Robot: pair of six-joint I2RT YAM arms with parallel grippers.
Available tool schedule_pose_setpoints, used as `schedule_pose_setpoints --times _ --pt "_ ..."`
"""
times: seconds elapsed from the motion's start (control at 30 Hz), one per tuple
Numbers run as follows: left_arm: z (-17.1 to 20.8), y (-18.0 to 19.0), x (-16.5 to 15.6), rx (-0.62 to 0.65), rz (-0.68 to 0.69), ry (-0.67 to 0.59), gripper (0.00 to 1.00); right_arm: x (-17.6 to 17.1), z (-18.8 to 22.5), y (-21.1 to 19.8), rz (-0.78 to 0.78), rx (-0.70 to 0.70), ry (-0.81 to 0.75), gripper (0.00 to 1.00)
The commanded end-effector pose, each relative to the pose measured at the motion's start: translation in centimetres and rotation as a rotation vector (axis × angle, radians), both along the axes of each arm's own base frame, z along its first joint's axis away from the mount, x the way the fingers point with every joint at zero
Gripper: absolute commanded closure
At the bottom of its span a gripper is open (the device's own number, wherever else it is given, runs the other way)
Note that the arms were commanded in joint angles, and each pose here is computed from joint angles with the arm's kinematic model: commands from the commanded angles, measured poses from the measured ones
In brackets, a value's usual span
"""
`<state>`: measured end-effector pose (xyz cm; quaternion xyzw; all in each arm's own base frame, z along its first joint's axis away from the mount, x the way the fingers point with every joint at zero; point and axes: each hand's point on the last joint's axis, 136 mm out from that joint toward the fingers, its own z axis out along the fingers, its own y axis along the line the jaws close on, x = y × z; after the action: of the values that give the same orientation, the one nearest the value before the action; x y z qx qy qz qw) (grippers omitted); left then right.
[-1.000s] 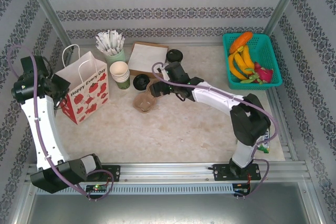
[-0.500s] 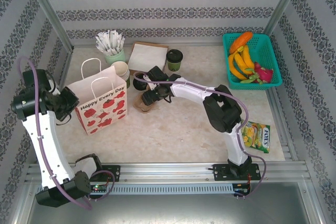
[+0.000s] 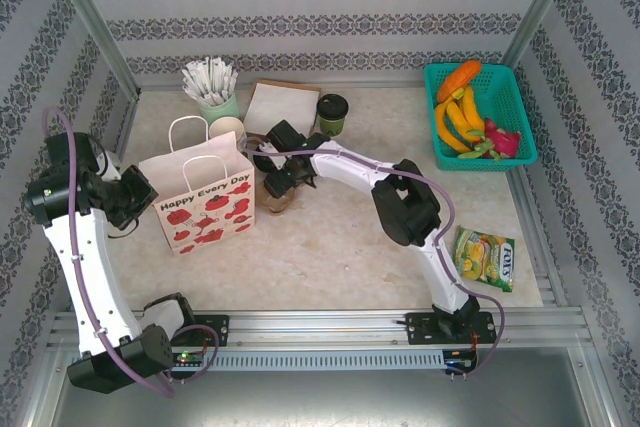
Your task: Pack the takeout coffee
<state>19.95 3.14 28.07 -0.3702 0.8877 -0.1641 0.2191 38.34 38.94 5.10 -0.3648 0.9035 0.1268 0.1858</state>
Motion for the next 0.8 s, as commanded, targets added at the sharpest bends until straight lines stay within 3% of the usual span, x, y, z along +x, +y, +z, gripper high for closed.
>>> schedule_pose_setpoints --times 0.0,0.23,0.53,0.77 --pt "-0.5 -0.7 -0.2 -0.024 -0.042 0.009 1.00 -0.9 -0.6 -0.8 0.083 -0.062 0.039 0.29" --pt "-0.9 -1.0 0.2 -0.048 -0.054 0.003 1.00 -0.9 -0.6 -2.3 0.097 -0.095 0.057 0.30" --pt "-1.1 -1.9 0.6 -0.084 -0.100 -0.016 1.00 -0.7 -0.9 -2.1 0.091 -0.100 0.074 0.40" --pt "-1.7 -3.8 0.9 -0.117 -0.174 -0.007 1.00 -1.5 -0.5 -6.2 -0.007 -0.155 0.089 0.49"
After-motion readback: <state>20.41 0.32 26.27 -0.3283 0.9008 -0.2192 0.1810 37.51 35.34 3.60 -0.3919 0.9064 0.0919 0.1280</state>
